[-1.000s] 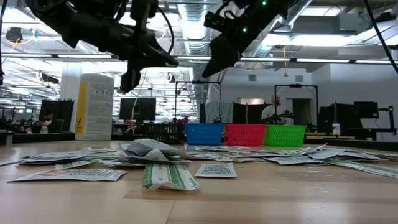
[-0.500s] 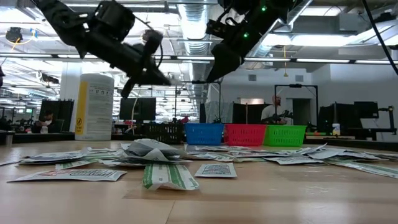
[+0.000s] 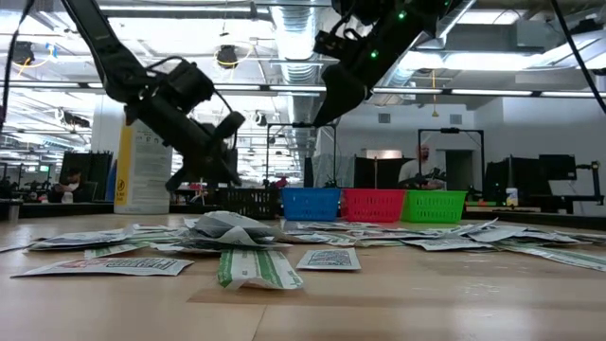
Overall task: Pick & Place First Aid Supplies
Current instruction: Put the green bandage pack in the black bin
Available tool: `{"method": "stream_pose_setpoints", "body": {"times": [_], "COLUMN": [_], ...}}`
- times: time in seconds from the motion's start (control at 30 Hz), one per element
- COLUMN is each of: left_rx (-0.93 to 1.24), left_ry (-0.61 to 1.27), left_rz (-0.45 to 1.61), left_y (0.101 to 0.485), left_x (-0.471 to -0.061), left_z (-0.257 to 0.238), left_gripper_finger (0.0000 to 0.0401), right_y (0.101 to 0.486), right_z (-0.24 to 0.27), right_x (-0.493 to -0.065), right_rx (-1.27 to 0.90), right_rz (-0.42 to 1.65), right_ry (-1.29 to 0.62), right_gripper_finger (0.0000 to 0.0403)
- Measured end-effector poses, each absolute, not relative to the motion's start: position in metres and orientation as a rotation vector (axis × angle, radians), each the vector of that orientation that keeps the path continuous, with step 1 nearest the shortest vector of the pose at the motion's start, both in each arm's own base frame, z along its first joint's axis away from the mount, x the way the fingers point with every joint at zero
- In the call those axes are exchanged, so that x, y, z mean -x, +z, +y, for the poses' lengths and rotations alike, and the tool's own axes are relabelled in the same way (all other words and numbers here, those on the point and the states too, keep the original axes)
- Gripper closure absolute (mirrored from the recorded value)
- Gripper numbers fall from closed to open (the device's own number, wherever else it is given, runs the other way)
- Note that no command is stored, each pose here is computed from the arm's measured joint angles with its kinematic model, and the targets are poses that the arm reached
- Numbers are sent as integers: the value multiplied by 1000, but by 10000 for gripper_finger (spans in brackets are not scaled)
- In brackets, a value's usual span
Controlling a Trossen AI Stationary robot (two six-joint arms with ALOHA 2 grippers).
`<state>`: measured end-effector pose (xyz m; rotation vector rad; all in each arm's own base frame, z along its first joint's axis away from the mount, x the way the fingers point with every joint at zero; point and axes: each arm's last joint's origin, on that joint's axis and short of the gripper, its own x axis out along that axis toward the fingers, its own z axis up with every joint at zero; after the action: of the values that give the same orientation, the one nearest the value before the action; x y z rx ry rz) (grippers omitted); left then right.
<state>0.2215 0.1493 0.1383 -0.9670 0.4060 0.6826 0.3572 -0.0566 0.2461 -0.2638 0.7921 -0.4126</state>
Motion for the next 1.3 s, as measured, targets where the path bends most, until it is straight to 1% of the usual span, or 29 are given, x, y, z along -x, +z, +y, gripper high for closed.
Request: {"method": "stream_pose_setpoints", "body": {"times": [0.1,0.27,0.5,0.9,1.13,1.3], "left_rx": [960,914,876,842,732,572], "left_ry": [678,655,643,634,590,549], "left_rz": [390,360,333,343,333,304], "left_y": [138,146,154,155,166,183], "left_x": [-223,-223,-222,-222,-220,-215], "left_z": [151,151,150,150,148,145], "left_gripper_finger": [378,355,305,227,208,205], "right_y": [246,246,246,246,244,243], "right_z": [-56,-56,-56,-56,-55,-55], "right_x": [-357,-357,-357,-357,-355,-355], "right_rx": [259,260,260,259,260,254], "right_rz": [791,794,794,794,821,824], "right_ry": [-399,-397,-396,-396,-388,-390], "right_gripper_finger": [254,253,256,257,261,259]}}
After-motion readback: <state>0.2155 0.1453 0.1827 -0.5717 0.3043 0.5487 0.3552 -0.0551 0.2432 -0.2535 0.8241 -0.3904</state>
